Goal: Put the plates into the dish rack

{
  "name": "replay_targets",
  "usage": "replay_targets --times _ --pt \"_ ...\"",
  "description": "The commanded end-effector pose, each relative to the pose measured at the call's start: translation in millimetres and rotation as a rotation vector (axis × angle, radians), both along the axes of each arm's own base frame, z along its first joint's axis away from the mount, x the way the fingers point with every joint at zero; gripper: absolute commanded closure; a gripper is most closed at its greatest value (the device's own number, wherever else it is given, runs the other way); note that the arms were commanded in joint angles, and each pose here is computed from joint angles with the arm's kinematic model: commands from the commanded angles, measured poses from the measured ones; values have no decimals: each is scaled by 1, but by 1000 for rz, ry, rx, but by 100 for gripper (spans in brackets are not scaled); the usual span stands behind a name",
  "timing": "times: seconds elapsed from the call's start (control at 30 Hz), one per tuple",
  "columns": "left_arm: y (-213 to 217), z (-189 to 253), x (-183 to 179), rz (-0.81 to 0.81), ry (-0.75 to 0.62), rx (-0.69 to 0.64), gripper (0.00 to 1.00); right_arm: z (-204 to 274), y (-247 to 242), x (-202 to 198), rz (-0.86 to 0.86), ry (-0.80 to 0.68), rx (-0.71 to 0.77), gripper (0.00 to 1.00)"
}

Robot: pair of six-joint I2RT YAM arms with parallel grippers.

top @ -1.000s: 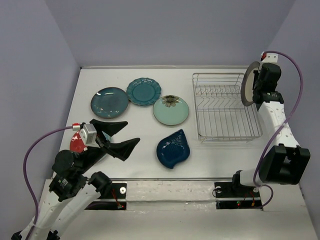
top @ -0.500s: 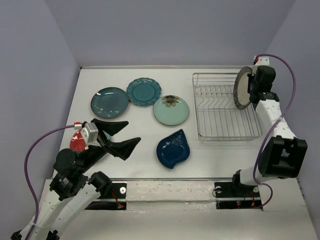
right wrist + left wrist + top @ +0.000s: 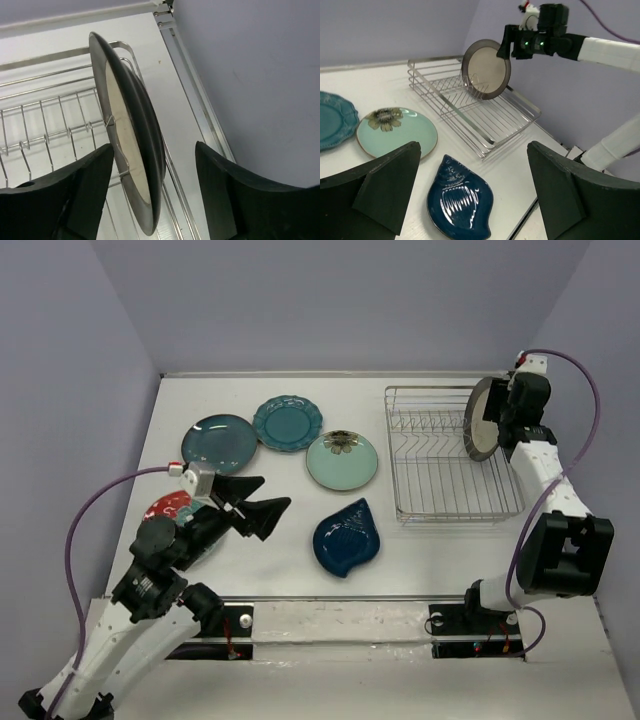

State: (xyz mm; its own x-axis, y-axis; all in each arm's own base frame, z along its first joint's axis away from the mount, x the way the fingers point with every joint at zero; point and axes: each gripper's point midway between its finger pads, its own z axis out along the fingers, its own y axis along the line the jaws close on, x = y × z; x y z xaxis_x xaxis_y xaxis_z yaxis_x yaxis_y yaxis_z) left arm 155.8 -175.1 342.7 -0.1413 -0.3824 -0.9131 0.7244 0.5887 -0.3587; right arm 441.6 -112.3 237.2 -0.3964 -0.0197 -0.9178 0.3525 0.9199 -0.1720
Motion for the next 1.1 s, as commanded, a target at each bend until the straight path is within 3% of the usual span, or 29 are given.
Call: replay_targets --times 0.0,0.13,0.17,0.33,0.43,0.5,0.7,0.77,1.07 --pt "-21 -38 25 3 205 60 1 64 -7 -5 -139 -189 116 21" --pt "-56 -68 16 -184 314 133 1 82 10 -18 -160 -226 218 13" --pt "-61 -84 17 -191 396 122 1 90 16 -26 -160 -255 250 10" --pt "-54 -113 38 -60 483 110 2 97 52 -50 -65 -315 404 9" --pt "-48 -147 50 33 572 119 30 95 80 -69 35 -332 496 9" --pt "-49 -179 55 72 657 140 41 102 97 -84 109 -357 527 9" --pt "-46 -274 58 183 839 252 42 75 160 -116 372 -281 641 9" --pt "-54 -291 56 149 865 282 42 64 173 -127 431 -255 665 10" --pt "-86 -310 48 32 915 326 41 12 206 -147 543 -162 761 11"
